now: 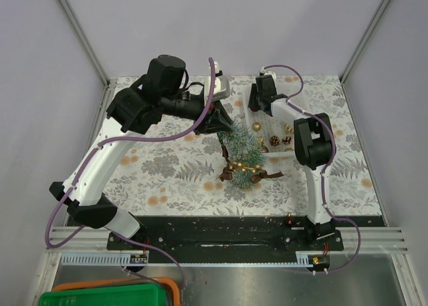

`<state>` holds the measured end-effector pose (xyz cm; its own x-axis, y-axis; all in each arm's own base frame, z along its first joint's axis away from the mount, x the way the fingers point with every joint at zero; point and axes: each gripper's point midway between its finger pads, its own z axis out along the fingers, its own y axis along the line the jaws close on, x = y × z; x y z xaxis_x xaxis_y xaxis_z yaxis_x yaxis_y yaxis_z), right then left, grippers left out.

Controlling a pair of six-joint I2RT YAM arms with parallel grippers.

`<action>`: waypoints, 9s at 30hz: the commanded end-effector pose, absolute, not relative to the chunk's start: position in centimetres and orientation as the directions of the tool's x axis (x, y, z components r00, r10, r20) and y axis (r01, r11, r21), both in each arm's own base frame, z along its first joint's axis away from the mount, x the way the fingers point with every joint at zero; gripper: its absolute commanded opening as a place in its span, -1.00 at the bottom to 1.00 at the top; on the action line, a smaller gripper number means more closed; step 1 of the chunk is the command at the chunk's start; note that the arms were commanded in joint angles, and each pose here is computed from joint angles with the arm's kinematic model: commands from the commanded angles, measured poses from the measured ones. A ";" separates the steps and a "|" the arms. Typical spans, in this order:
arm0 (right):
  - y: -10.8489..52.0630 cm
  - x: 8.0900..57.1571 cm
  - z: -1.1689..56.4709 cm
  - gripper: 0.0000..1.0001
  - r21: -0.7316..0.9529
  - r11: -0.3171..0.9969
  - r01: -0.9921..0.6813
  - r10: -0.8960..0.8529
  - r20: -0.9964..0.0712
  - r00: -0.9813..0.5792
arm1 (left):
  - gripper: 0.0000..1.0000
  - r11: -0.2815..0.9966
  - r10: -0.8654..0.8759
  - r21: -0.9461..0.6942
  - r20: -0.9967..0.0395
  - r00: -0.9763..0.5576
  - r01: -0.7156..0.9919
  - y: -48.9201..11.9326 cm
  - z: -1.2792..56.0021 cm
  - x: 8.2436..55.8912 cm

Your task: Decorate the small christmas tree

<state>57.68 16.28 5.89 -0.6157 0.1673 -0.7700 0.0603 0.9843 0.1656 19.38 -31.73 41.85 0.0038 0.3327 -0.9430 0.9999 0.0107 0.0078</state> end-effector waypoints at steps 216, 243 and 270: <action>17.6 20.6 29.4 -0.10 0.800 0.441 -0.406 0.494 -0.595 -0.635 | -0.75 -0.037 0.246 0.066 -0.967 0.073 0.997 -31.2 44.7 17.5; 15.8 20.7 28.3 0.40 0.717 0.589 -0.373 0.449 -0.673 -0.588 | -0.76 -0.040 0.249 0.061 -0.966 0.069 0.997 -31.4 44.5 17.6; 13.0 23.9 27.1 0.36 0.634 0.742 -0.220 0.450 -0.713 -0.539 | -0.76 -0.031 0.251 0.068 -0.965 0.073 0.997 -31.3 44.5 17.7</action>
